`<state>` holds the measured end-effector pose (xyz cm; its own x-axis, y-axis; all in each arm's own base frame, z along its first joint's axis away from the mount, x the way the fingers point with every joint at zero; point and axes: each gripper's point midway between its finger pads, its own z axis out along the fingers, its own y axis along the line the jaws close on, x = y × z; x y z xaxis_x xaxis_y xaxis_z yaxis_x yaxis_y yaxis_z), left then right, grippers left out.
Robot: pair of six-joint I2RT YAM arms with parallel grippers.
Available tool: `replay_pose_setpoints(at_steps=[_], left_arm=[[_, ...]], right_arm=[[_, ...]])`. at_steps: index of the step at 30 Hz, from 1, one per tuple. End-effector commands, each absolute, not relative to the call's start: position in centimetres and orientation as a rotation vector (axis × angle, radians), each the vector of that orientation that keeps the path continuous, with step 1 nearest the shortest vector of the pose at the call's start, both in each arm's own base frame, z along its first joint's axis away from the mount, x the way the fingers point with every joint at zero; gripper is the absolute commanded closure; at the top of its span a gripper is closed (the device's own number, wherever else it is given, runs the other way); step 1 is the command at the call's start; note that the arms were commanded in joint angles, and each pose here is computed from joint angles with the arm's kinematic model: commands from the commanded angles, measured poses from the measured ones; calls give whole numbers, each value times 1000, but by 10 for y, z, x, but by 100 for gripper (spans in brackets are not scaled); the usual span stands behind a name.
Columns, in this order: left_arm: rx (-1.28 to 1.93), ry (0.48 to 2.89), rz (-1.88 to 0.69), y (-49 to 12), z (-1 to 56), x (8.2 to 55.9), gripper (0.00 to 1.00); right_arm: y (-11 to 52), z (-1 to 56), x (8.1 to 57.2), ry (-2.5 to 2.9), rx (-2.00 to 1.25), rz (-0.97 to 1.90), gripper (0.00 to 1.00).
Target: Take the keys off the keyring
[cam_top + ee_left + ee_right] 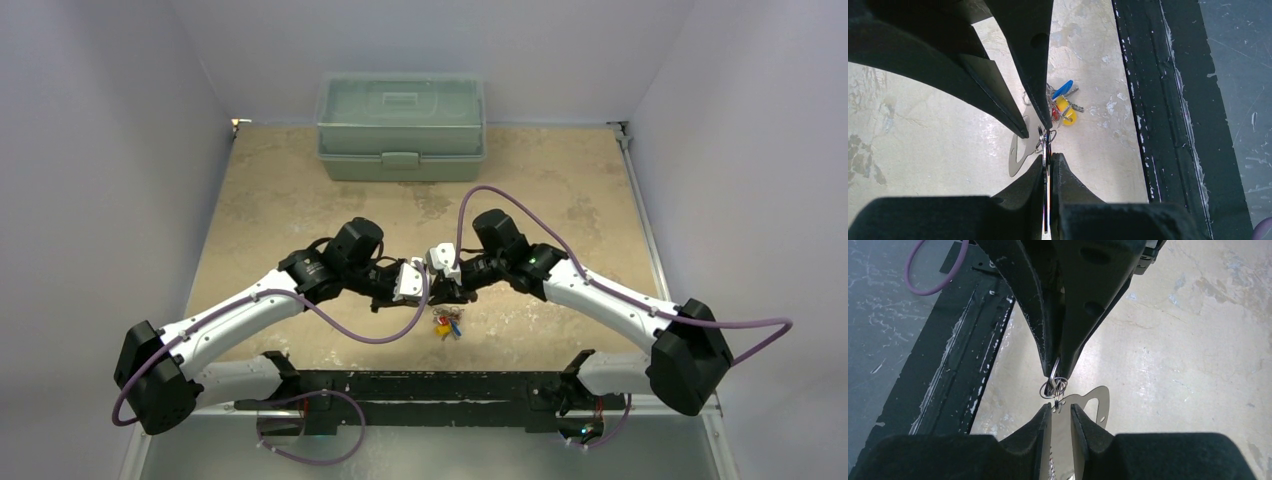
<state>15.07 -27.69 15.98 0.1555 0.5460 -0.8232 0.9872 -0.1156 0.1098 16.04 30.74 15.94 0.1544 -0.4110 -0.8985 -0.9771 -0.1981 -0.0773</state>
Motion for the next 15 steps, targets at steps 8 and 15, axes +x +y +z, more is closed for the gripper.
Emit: replay_pose_setpoints(at_steps=[8, 15], left_arm=[[1723, 1372, -842, -285, 185, 154, 100], [1683, 1444, -840, -278, 179, 159, 100]], right_arm=[[311, 164, 162, 1292, -1708, 988, 88], [313, 169, 162, 1314, -1658, 1012, 100]])
